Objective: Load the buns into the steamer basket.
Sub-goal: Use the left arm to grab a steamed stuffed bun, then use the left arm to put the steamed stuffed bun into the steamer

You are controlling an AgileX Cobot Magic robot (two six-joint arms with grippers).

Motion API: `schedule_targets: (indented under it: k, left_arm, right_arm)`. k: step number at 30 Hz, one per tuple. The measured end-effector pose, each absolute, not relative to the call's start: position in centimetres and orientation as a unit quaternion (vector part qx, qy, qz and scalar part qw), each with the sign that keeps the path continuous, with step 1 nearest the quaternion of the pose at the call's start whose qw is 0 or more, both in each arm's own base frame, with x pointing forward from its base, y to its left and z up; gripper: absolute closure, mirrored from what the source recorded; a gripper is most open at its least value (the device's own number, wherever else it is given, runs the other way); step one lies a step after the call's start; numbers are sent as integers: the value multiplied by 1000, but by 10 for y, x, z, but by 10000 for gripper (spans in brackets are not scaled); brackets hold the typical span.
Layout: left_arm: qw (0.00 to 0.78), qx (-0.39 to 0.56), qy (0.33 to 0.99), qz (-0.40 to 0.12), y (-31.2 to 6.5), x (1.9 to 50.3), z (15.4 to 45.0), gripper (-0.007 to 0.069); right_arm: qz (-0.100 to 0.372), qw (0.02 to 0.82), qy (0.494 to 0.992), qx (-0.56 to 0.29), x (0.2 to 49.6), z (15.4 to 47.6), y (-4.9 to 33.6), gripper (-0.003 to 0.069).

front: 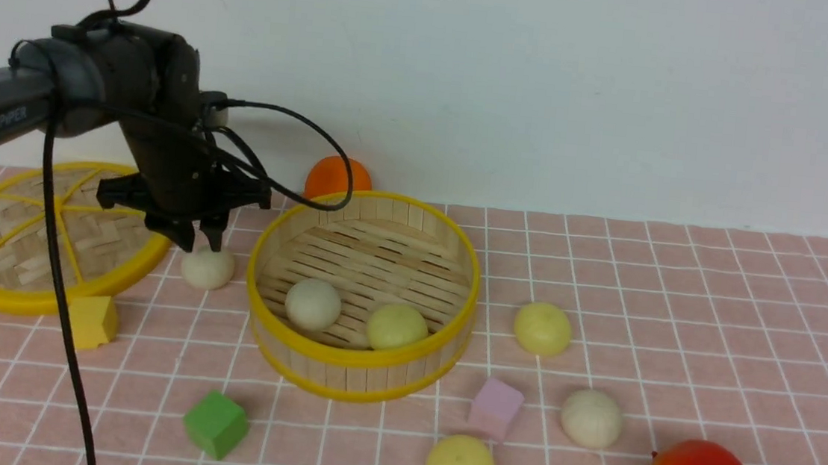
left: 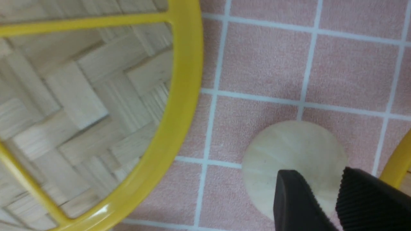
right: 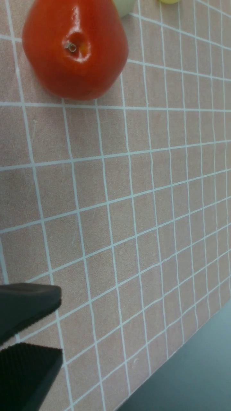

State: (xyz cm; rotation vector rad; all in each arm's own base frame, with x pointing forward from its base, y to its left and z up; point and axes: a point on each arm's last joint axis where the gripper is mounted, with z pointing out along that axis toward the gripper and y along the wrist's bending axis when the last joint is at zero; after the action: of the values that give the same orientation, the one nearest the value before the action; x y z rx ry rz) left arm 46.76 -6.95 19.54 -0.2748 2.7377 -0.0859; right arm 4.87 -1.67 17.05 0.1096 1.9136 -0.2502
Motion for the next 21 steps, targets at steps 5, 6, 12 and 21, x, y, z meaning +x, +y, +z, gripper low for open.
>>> schedule_targets:
  k: [5,6,12,21]
  left_arm:
    - [179,-98,979,-27,-70,470,181,374]
    - [178,-98,979,-27,-70,470,180,376]
    - [187,-98,977,-29,-70,473,179,463]
    - [214,-76,972,-54,-74,472,240,613]
  right_arm:
    - [-107,568,815,47,49,171,-17,417]
    - [-107,568,815,47,49,171,-17,417]
    - [-107,568,815,47,49,171,-17,417]
    - [-107,568,815,47,49,171,-17,417]
